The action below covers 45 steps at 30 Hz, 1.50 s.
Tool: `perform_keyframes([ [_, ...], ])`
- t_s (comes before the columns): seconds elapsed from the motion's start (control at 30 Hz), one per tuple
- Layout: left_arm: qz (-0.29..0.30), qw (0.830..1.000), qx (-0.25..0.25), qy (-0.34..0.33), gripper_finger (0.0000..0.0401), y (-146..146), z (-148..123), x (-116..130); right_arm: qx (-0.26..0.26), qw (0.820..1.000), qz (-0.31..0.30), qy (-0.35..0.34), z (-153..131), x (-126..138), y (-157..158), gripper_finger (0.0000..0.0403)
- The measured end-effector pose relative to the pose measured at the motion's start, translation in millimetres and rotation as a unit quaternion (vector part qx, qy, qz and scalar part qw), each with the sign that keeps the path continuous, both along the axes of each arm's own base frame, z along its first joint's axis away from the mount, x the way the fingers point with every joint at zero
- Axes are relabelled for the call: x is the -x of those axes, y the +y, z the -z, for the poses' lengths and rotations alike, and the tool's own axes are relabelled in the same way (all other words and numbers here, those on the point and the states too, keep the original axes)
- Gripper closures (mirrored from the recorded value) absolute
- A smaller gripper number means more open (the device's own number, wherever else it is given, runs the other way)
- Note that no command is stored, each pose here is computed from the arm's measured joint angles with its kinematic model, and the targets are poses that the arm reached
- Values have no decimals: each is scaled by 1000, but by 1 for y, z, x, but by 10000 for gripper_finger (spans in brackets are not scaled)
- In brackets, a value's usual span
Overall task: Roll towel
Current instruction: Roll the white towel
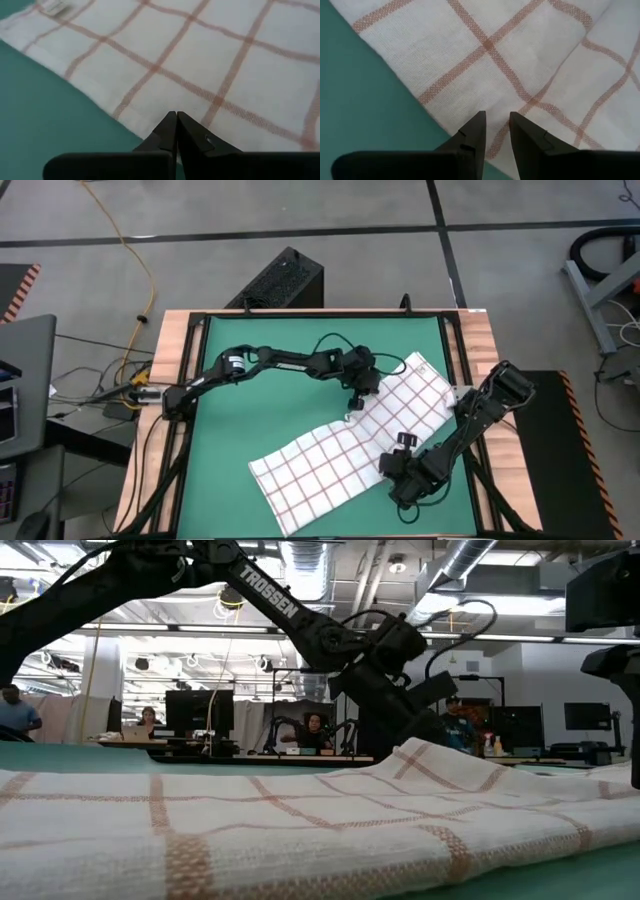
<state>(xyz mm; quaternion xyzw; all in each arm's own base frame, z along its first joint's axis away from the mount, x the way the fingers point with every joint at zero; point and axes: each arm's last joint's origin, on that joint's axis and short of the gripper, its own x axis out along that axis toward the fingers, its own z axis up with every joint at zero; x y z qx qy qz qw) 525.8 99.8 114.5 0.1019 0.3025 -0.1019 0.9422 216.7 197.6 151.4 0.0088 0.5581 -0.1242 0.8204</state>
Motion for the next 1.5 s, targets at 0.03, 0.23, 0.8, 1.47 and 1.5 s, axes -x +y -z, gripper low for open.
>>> perform_keyframes([
  [0.03, -1, 1000, 0, 3, 401, 0, 2, 0, 0, 1000, 0, 0, 0, 0, 0, 296],
  [0.23, -79, 994, -42, 63, 401, 4, 13, 5, 4, 1000, 0, 4, 0, 1, -1, 295],
  [0.8, -187, 964, 48, 182, 401, 53, -11, 45, 138, 968, 209, -16, -5, 2, -48, 295],
  [1.47, -206, 946, 40, 246, 401, 38, -155, 123, 293, 861, 416, -4, -21, -9, -140, 324],
  [1.5, -202, 950, 46, 235, 401, 34, -168, 129, 296, 856, 423, 8, -21, -12, -150, 328],
])
